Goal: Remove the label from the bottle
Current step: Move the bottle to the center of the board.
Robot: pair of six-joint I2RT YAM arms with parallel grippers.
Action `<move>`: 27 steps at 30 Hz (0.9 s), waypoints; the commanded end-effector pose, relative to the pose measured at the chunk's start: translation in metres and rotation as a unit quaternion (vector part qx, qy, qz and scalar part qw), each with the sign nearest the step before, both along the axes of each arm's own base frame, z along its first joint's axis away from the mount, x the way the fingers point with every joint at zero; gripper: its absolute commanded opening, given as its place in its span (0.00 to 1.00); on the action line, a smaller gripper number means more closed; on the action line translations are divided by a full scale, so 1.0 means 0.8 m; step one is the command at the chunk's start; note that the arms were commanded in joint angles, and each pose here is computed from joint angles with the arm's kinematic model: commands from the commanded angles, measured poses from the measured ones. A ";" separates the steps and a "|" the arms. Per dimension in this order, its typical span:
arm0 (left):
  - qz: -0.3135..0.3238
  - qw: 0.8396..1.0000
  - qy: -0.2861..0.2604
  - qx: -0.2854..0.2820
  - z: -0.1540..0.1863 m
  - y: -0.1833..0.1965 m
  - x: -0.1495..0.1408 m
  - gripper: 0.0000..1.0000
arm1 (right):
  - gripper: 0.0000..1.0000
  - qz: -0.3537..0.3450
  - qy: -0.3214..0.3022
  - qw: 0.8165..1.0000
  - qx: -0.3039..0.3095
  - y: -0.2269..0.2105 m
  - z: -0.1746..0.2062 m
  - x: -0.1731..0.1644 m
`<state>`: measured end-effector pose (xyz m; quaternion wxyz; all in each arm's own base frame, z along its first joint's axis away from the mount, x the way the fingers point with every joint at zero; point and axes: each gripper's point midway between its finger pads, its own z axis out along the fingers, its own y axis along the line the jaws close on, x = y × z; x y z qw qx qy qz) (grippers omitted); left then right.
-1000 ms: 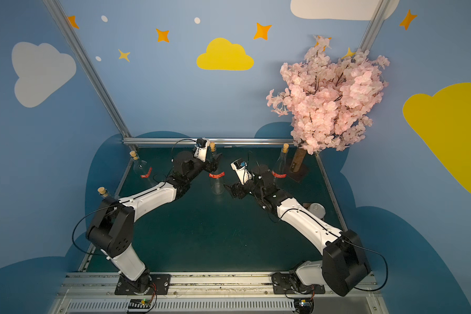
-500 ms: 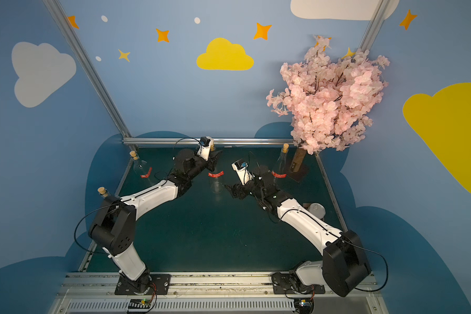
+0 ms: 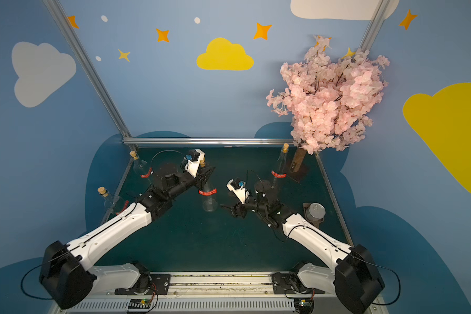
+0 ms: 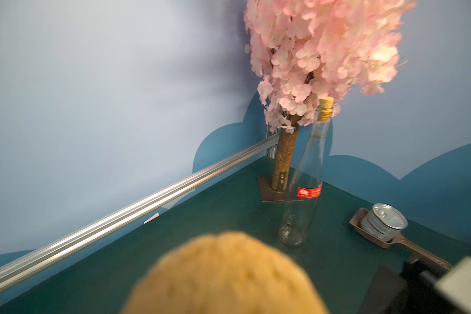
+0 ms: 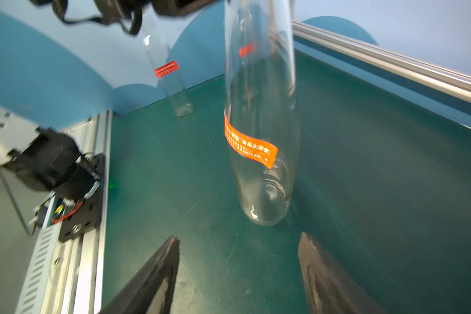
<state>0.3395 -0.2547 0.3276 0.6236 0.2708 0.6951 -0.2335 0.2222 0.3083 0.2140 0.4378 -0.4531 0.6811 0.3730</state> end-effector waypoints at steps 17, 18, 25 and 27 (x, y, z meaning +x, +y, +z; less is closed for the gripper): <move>-0.008 0.998 -0.037 -0.042 -0.032 0.027 -0.103 0.03 | 0.58 0.109 -0.023 0.994 0.017 0.036 -0.020 -0.057; -0.009 0.998 -0.035 -0.041 -0.035 0.027 -0.104 0.04 | 0.57 0.109 -0.023 0.994 0.017 0.038 -0.022 -0.055; -0.014 0.999 -0.029 -0.026 -0.038 0.022 -0.103 0.05 | 0.48 0.112 -0.012 0.993 0.019 0.052 -0.035 -0.046; -0.016 0.999 -0.027 -0.020 -0.039 0.020 -0.101 0.05 | 0.47 0.111 -0.015 0.994 0.021 0.058 -0.032 -0.040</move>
